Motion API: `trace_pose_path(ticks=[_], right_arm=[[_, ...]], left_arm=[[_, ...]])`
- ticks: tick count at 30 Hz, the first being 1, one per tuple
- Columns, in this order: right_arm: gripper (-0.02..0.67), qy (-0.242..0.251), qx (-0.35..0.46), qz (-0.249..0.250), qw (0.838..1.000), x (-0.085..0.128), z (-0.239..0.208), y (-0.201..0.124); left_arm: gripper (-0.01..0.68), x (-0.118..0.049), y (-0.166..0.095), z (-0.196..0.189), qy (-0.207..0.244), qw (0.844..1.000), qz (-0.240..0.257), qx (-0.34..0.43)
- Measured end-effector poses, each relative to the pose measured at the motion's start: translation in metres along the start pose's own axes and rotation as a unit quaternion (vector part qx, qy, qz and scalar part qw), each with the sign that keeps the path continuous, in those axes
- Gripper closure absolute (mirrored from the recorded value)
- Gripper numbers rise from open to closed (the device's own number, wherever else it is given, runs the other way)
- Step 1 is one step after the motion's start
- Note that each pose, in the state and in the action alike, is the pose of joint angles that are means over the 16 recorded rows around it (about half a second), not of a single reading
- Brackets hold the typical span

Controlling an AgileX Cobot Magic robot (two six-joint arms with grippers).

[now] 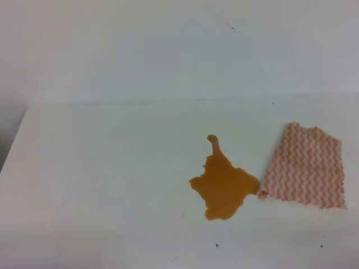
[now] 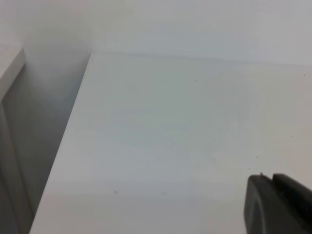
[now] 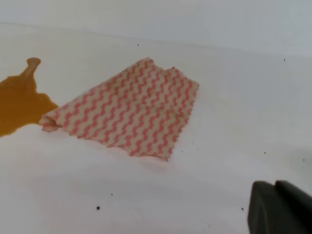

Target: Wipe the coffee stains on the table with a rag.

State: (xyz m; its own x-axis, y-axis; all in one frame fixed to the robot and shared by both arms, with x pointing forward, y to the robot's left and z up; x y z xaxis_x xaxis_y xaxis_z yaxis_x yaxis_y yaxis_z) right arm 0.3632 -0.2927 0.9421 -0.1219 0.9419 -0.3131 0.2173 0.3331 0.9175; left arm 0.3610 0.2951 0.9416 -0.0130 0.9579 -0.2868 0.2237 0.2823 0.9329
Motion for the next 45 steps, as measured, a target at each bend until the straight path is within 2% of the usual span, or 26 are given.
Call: trace_pose_path(ticks=[7, 12, 15, 21, 25, 28, 31, 36, 41, 45], right_arm=[[0.651, -0.012, -0.053, 0.031, 0.998, -0.004, -0.001, 0.017], [0.651, -0.035, -0.134, 0.089, 0.986, -0.015, -0.006, 0.042], [0.651, -0.054, -0.193, 0.132, 0.971, -0.025, -0.013, 0.058], [0.651, -0.076, -0.301, 0.217, 0.925, -0.045, -0.032, 0.087], [0.651, -0.059, -0.363, 0.231, 0.901, -0.049, -0.050, 0.115], [0.651, -0.034, -0.388, 0.222, 0.894, -0.047, -0.061, 0.138], [0.651, -0.011, -0.399, 0.204, 0.894, -0.046, -0.072, 0.163], [0.651, -0.007, -0.392, 0.145, 0.908, -0.052, -0.084, 0.208], [0.651, -0.042, -0.332, 0.104, 0.937, -0.071, -0.069, 0.237], [0.651, -0.092, -0.236, 0.078, 0.964, -0.092, -0.036, 0.238]], left_arm=[[0.674, 0.001, -0.004, 0.001, 0.000, 1.000, 0.000, 0.001], [0.674, 0.001, -0.003, 0.001, 0.000, 1.000, 0.000, 0.000], [0.674, 0.001, -0.002, 0.000, 0.000, 1.000, 0.000, 0.000], [0.675, -0.001, 0.002, -0.001, 0.000, 1.000, 0.000, -0.001], [0.675, 0.000, 0.001, 0.000, 0.000, 1.000, 0.000, 0.000], [0.675, 0.000, 0.001, 0.000, 0.000, 1.000, 0.000, 0.000], [0.675, 0.000, 0.001, 0.000, 0.000, 1.000, 0.000, 0.001], [0.675, 0.000, 0.001, 0.000, 0.001, 1.000, 0.000, 0.001], [0.675, -0.001, 0.003, -0.001, 0.000, 1.000, 0.000, 0.001], [0.675, -0.001, 0.003, -0.001, 0.000, 1.000, 0.000, 0.000]])
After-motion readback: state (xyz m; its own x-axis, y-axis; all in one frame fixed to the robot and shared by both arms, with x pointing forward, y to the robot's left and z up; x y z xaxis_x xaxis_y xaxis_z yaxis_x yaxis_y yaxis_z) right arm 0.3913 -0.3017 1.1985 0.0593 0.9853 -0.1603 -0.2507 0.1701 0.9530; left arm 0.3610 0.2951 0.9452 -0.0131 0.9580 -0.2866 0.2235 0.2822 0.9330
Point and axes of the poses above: a point on each arm's last joint axis where the gripper is mounted, z pointing out along that axis toward the gripper, x along the wrist's bending axis when the last joint is at zero, y = z × x, the point moved 7 cm from there along z, pointing out along that axis toward the gripper, and after that the axes turned 13 degrees about -z, right-handed, at the moved point
